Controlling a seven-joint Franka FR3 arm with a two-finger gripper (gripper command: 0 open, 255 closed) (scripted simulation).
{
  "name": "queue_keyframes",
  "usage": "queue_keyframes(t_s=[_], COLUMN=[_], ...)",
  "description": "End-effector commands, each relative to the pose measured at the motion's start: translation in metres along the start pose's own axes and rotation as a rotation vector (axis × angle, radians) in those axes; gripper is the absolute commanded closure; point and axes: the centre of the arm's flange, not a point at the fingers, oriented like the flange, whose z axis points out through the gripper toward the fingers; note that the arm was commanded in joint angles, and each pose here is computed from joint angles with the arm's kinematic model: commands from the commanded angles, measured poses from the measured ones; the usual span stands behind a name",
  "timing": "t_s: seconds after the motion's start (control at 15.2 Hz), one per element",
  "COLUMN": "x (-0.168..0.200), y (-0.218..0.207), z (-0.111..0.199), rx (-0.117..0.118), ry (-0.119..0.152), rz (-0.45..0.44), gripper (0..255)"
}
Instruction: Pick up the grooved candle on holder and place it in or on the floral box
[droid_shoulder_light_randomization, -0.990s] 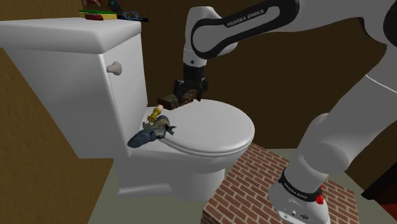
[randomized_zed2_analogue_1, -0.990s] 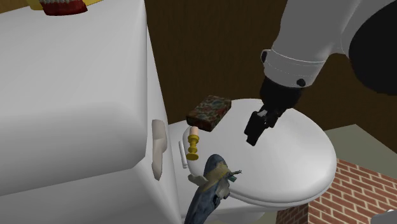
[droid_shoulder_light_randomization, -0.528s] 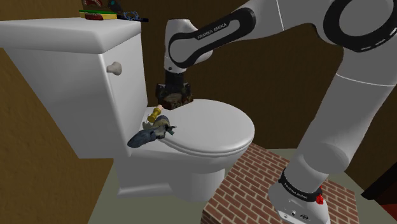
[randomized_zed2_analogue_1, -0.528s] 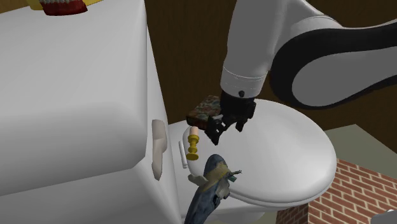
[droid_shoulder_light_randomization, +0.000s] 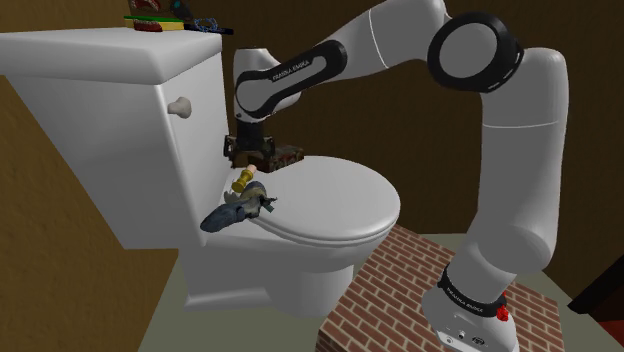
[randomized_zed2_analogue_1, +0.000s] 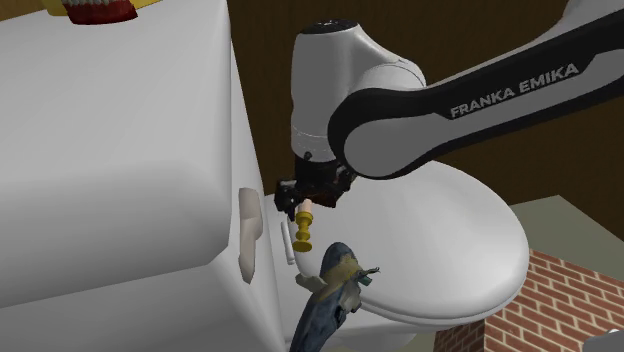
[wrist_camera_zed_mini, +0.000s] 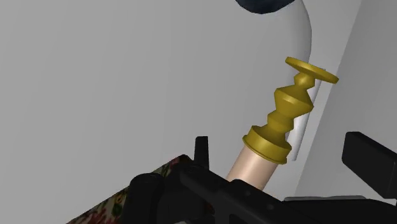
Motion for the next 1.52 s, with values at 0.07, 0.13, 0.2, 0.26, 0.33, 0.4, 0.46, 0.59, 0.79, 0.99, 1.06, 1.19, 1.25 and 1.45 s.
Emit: queue_keyframes(t_s=[0.07, 0.13, 0.2, 0.26, 0.33, 0.4, 0.46, 0.59, 0.79, 0.99, 1.06, 1.19, 1.25, 1.45], x=[0.013, 0.013, 0.013, 0.013, 0.013, 0.014, 0.014, 0.014, 0.014, 0.014, 0.014, 0.014, 0.013, 0.013], y=[-0.008, -0.008, -0.008, -0.008, -0.008, -0.008, -0.008, -0.008, -0.008, -0.008, -0.008, -0.008, -0.008, -0.008], z=[0.015, 0.02, 0.025, 0.031, 0.036, 0.041, 0.049, 0.049, 0.049, 0.049, 0.049, 0.049, 0.05, 0.05], rx=[-0.001, -0.001, -0.001, -0.001, -0.001, -0.001, -0.001, -0.001, -0.001, -0.001, -0.001, -0.001, -0.001, -0.001], ry=[0.003, 0.003, 0.003, 0.003, 0.003, 0.003, 0.003, 0.003, 0.003, 0.003, 0.003, 0.003, 0.003, 0.003], rz=[0.031, 0.031, 0.031, 0.031, 0.031, 0.031, 0.031, 0.031, 0.031, 0.031, 0.031, 0.031, 0.031, 0.031], gripper=[0, 0, 0, 0, 0, 0, 0, 0, 0, 0, 255, 255, 255, 255])
